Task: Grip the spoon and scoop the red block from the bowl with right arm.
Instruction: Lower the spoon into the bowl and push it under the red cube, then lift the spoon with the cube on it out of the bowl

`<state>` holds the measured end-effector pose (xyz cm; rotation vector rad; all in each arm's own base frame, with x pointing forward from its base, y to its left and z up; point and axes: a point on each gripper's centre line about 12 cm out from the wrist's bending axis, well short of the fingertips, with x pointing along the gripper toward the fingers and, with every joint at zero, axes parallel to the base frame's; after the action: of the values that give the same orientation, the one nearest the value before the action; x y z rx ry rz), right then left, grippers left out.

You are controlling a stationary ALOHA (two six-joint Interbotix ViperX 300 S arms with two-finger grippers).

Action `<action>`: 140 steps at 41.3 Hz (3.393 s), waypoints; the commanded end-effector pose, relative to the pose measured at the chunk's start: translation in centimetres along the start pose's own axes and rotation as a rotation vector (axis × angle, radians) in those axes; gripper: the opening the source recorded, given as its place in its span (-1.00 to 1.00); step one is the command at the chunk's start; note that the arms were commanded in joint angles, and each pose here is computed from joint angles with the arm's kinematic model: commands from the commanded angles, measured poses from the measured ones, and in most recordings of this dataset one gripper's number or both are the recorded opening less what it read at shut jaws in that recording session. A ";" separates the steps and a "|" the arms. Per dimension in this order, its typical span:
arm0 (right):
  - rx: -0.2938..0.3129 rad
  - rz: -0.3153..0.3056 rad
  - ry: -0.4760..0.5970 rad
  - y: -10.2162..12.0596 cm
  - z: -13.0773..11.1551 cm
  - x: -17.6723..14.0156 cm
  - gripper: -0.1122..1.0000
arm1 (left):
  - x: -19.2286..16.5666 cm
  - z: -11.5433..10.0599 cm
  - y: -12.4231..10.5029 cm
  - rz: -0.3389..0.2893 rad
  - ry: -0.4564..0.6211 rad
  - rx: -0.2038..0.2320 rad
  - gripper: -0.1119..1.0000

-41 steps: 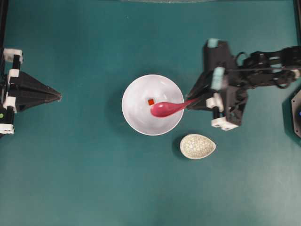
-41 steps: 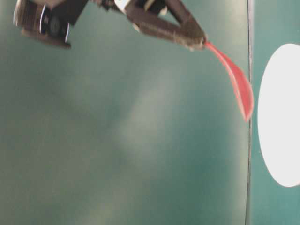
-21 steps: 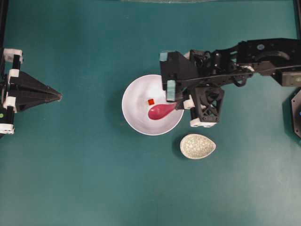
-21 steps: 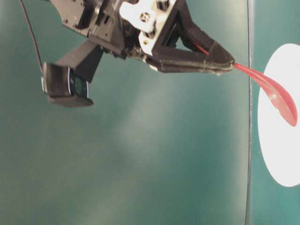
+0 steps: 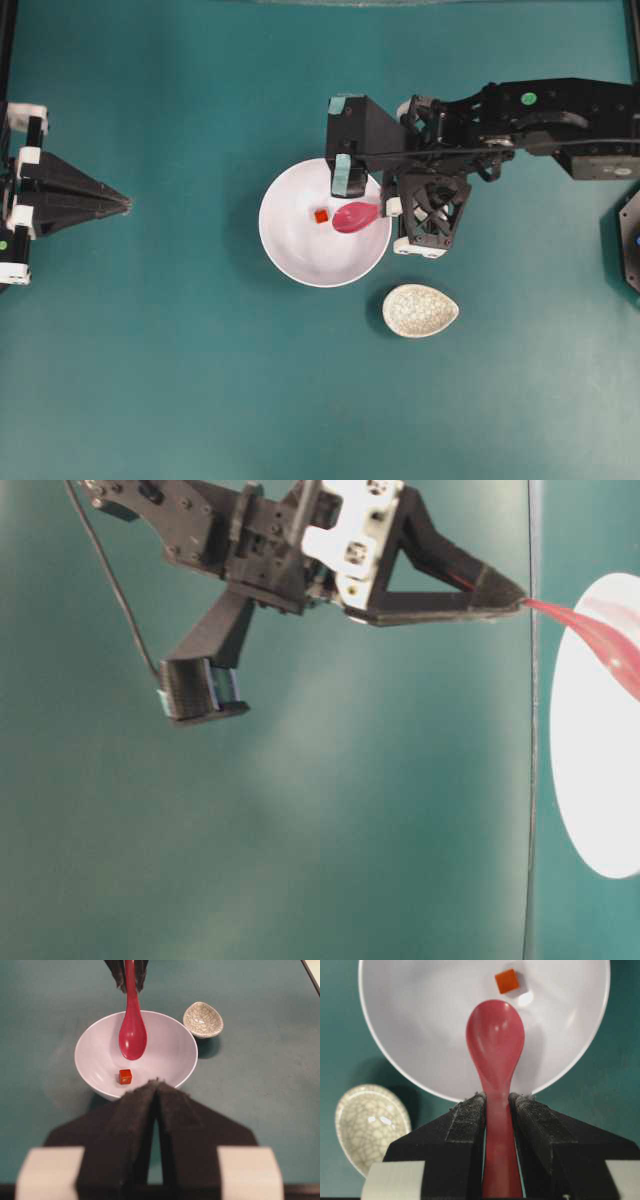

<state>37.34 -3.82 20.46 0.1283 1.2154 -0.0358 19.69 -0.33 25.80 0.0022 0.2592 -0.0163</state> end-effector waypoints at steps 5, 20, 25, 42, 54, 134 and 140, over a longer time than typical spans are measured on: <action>-0.003 -0.003 -0.046 -0.1 1.1 -0.3 -0.35 | 0.0 0.9 0.0 0.000 -0.021 0.005 -0.80; -0.005 -0.008 -0.055 -0.3 1.4 0.9 -0.35 | -0.1 1.1 0.1 0.005 -0.031 0.003 -0.80; -0.003 -0.009 -0.074 -0.3 1.7 1.1 -0.35 | -0.1 1.0 0.1 0.005 -0.028 0.003 -0.80; 0.021 -0.007 -0.155 -0.3 2.9 1.2 -0.36 | -0.1 1.1 0.1 0.005 -0.031 0.005 -0.80; 0.040 0.010 -0.162 0.0 3.0 1.2 -0.35 | -0.1 1.0 0.1 0.005 -0.028 0.005 -0.80; 0.051 0.019 -0.424 0.9 4.0 -0.9 -0.36 | -0.1 1.0 0.1 0.005 -0.029 0.007 -0.80; 0.046 0.017 -0.518 1.2 4.1 -1.6 -0.36 | -0.1 1.0 0.1 0.005 -0.026 0.005 -0.80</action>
<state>40.77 -3.49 21.30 0.1623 0.7908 -0.0809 19.59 -0.30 25.84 0.0051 0.2561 -0.0152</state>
